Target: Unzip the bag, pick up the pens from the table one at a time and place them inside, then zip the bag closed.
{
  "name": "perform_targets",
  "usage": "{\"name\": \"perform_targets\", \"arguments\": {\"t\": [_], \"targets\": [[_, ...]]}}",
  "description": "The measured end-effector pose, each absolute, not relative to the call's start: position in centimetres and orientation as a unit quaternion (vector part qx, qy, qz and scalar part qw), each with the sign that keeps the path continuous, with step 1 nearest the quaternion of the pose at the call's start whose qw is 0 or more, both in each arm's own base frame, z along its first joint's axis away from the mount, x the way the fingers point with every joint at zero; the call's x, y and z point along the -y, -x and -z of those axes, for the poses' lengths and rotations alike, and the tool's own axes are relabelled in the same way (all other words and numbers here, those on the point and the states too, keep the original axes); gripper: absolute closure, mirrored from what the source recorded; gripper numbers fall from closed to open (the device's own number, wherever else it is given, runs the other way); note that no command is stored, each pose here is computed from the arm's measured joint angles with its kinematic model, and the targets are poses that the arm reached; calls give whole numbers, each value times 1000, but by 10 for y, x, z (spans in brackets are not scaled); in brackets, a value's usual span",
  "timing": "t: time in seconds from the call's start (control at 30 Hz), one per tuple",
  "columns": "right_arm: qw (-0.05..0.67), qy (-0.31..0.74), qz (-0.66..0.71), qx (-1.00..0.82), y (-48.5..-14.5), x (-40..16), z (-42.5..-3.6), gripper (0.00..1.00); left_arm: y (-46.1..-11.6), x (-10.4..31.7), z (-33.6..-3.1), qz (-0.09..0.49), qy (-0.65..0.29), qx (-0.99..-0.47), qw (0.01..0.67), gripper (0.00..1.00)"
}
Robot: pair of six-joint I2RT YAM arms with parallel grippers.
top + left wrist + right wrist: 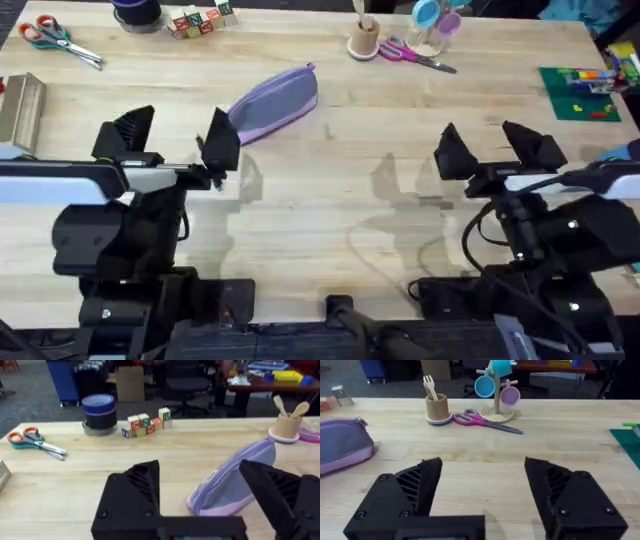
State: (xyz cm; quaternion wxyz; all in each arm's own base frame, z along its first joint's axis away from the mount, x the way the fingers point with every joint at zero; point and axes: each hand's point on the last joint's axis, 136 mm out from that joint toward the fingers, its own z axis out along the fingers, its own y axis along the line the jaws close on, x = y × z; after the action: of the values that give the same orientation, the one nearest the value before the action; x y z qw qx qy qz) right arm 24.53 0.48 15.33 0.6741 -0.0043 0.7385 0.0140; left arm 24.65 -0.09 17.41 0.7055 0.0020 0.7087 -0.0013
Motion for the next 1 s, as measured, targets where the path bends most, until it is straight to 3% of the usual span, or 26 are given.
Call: {"name": "perform_targets", "arguments": {"t": [0.27,0.4,0.5,0.77,1.0], "targets": [[669,4,-15,-743,-244,-5,-152,5,-246,-8,-187,-23,8,-690,723,7],[629,4,-16,-777,-235,-5,-149,5,-244,-12,-186,-33,16,-703,710,8],[594,2,-15,-804,-228,-5,-156,5,-237,-16,-195,-50,15,-732,679,7],[520,0,-11,-854,-233,-3,-204,6,-223,-21,-261,-91,-22,-801,591,10],[450,12,-34,-892,-259,-12,-236,5,-228,-16,-272,-81,-51,-874,476,10]]}}
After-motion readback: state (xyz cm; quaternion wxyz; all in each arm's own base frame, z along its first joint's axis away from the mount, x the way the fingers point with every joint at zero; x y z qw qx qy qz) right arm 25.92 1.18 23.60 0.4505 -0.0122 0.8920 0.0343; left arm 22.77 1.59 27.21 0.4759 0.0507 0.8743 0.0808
